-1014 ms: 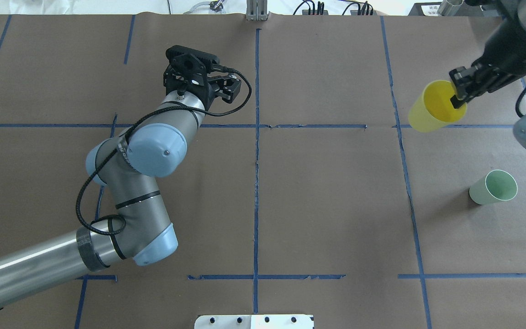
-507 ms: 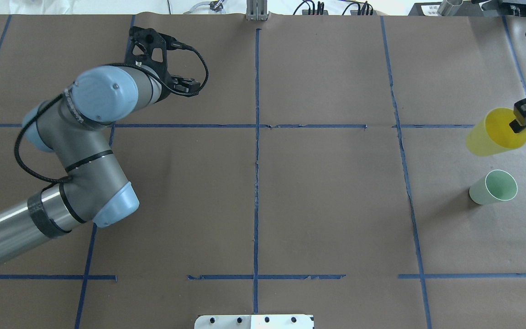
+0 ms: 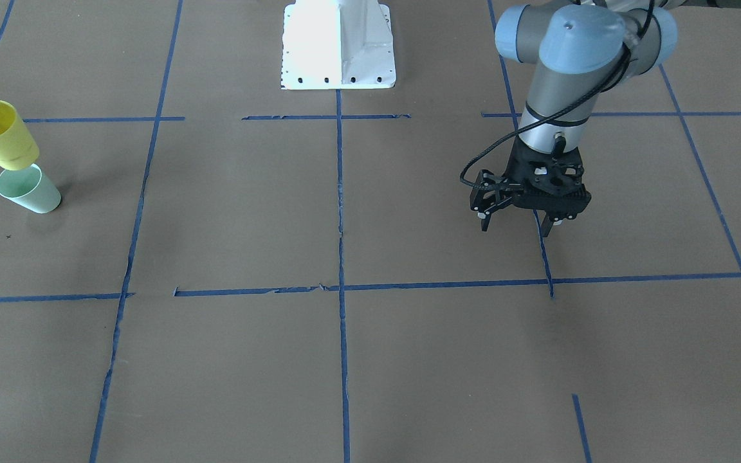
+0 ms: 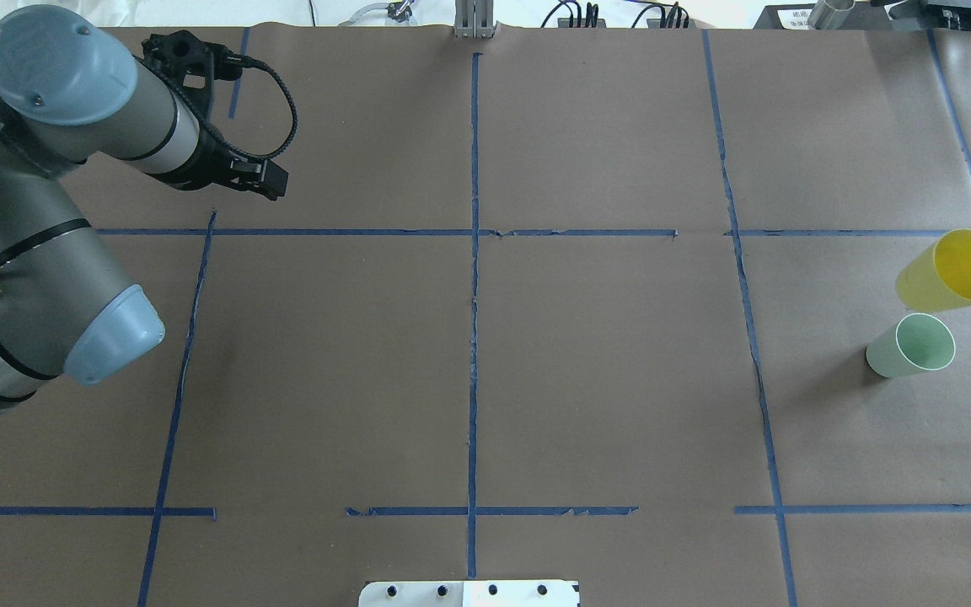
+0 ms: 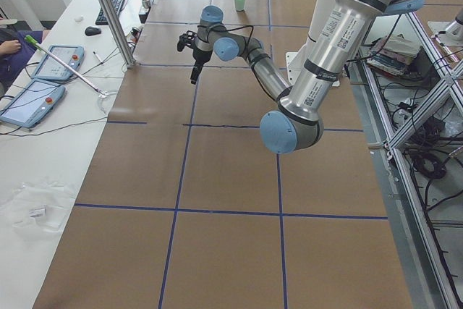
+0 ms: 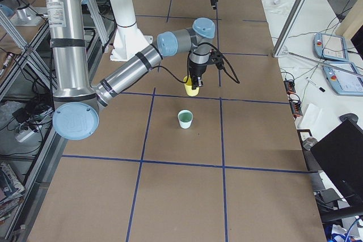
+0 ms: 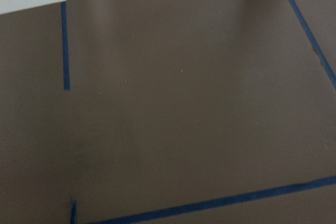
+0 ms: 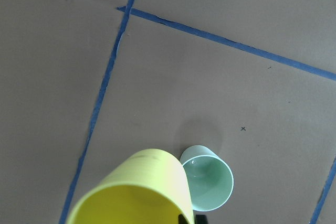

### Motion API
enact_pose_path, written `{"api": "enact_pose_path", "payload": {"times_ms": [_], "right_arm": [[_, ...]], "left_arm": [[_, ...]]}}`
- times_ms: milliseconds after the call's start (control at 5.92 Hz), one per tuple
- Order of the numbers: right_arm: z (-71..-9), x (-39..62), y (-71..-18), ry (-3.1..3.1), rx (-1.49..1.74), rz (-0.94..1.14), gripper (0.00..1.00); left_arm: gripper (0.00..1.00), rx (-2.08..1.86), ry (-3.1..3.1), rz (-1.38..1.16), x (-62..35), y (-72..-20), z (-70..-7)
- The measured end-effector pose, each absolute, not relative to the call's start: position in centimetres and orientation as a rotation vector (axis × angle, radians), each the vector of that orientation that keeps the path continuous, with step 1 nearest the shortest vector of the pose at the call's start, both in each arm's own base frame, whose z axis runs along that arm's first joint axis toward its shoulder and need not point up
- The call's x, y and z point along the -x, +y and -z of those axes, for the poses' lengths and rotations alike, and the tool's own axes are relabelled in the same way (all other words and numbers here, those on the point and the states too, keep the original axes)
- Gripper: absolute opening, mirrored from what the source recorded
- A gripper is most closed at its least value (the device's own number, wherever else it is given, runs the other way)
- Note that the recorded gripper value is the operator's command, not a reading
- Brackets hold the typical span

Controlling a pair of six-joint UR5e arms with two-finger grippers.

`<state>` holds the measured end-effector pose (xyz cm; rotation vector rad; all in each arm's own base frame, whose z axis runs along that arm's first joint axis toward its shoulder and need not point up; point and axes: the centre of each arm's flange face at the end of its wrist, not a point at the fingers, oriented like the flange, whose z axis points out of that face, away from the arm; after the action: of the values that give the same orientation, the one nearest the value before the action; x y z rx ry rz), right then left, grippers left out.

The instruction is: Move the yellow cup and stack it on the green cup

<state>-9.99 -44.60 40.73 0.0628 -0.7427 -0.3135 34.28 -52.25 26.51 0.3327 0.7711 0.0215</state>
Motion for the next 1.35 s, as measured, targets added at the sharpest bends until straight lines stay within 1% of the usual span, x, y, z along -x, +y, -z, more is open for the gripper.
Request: {"api": "enact_pose_path", "payload": {"times_ms": [338,507,1352], "right_arm": [[-46.3,10.4,-45.1,-0.761,-0.060,0.317,0.00],[-47.9,10.5,-45.4,-0.768,-0.050,0.315,0.00],[-51.8,11.2,-44.4,-0.751,0.018,0.317,0.01]], "left_arm": [[1.00,-0.302,0.789,0.021,-33.5,-51.6,-26.4],[1.00,-0.303,0.795,0.028,-33.3,-51.4,-26.1],[1.00,-0.311,0.819,0.044,-32.8,-50.7,-24.8]]}}
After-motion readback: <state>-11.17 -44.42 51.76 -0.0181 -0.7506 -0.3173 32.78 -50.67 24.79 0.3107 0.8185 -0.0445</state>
